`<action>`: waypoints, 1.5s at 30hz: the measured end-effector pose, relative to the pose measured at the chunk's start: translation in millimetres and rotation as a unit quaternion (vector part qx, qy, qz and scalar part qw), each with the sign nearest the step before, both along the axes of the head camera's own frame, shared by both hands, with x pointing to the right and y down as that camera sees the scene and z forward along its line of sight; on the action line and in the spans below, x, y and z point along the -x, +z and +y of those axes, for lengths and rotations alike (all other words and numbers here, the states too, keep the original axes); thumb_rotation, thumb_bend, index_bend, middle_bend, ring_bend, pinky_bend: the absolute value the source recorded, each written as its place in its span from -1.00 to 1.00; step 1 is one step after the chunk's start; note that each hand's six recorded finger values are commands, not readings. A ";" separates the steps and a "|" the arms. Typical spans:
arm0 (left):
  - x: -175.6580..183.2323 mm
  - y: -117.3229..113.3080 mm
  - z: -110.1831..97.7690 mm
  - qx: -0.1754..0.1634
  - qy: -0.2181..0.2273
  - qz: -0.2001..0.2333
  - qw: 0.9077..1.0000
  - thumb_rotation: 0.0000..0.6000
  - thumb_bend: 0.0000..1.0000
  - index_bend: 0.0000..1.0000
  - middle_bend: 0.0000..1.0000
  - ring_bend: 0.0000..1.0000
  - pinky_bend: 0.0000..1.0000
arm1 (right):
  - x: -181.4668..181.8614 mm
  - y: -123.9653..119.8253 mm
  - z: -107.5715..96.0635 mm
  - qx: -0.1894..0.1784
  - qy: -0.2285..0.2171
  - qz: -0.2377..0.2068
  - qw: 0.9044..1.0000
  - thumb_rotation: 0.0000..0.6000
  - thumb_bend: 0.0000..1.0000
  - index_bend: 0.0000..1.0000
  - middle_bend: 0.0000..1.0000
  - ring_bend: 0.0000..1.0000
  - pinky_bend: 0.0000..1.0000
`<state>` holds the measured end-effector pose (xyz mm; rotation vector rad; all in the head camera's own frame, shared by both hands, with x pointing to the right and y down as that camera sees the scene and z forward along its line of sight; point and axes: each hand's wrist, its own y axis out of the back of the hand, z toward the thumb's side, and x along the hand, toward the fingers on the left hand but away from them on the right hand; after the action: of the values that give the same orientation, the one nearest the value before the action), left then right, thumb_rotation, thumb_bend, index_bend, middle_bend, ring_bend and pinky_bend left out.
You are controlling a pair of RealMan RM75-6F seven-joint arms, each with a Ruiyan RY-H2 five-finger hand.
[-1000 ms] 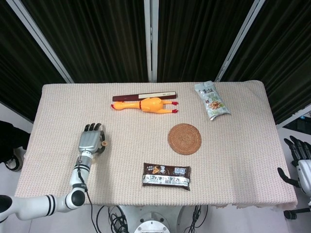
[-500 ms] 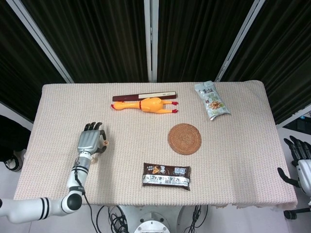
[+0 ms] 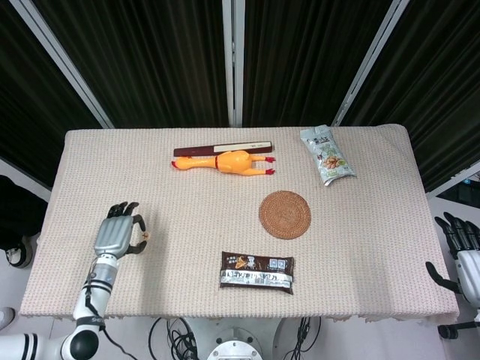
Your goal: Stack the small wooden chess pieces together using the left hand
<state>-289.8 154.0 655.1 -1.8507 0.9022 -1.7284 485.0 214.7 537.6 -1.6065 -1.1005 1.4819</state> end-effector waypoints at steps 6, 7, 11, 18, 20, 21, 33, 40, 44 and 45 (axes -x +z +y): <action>5.2 -0.9 14.3 0.000 -0.001 -0.001 1.000 1.00 -0.43 0.04 -0.81 -1.00 -1.00 | -0.7 -1.8 0.3 -0.004 0.001 -0.002 1.000 1.00 -0.46 -1.00 -1.00 -1.00 -1.00; 5.5 -0.7 14.7 0.001 0.000 -0.003 1.000 1.00 -0.43 0.04 -0.81 -1.00 -1.00 | -1.0 -2.5 0.2 -0.005 0.001 -0.003 1.000 1.00 -0.46 -1.00 -1.00 -1.00 -1.00; 9.9 2.6 17.6 0.001 0.003 -0.016 1.000 1.00 -0.43 0.04 -0.81 -1.00 -1.00 | -2.3 -4.6 0.6 -0.008 0.003 -0.004 1.000 1.00 -0.46 -1.00 -1.00 -1.00 -1.00; 21.1 10.2 26.1 0.006 -0.003 -0.027 1.000 1.00 -0.43 0.03 -0.79 -1.00 -1.00 | -3.2 -4.7 0.2 -0.010 0.004 -0.003 1.000 1.00 -0.46 -1.00 -1.00 -1.00 -1.00; 21.6 11.3 26.1 0.007 -0.004 -0.026 1.000 1.00 -0.43 0.03 -0.79 -1.00 -1.00 | -3.0 -4.8 0.3 -0.010 0.004 -0.003 1.000 1.00 -0.46 -1.00 -1.00 -1.00 -1.00; 21.6 11.8 26.0 0.008 -0.004 -0.025 1.000 1.00 -0.43 0.03 -0.79 -1.00 -1.00 | -3.0 -4.8 0.3 -0.010 0.004 -0.002 1.000 1.00 -0.46 -1.00 -1.00 -1.00 -1.00; 21.8 18.7 24.6 0.008 -0.005 -0.019 1.000 1.00 -0.43 0.01 -0.78 -1.00 -1.00 | -3.4 -4.4 -0.1 -0.010 0.006 -0.002 1.000 1.00 -0.46 -1.00 -1.00 -1.00 -1.00; 20.9 19.6 23.1 0.007 -0.004 -0.018 1.000 1.00 -0.43 -0.01 -0.78 -1.00 -1.00 | -5.0 -3.9 -1.2 -0.010 0.009 -0.003 1.000 1.00 -0.46 -1.00 -1.00 -1.00 -1.00; 20.5 20.7 23.9 0.009 -0.004 -0.018 1.000 1.00 -0.43 -0.01 -0.78 -1.00 -1.00 | -5.0 -3.9 -1.1 -0.009 0.009 -0.002 1.000 1.00 -0.46 -1.00 -1.00 -1.00 -1.00; 20.3 20.9 24.4 0.010 -0.004 -0.017 1.000 1.00 -0.43 -0.01 -0.78 -1.00 -1.00 | -5.0 -4.0 -1.1 -0.009 0.009 -0.002 1.000 1.00 -0.46 -1.00 -1.00 -1.00 -1.00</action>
<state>-310.1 178.3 676.0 -1.8274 0.8836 -1.7750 490.0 213.7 533.6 -1.5917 -1.1319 1.4761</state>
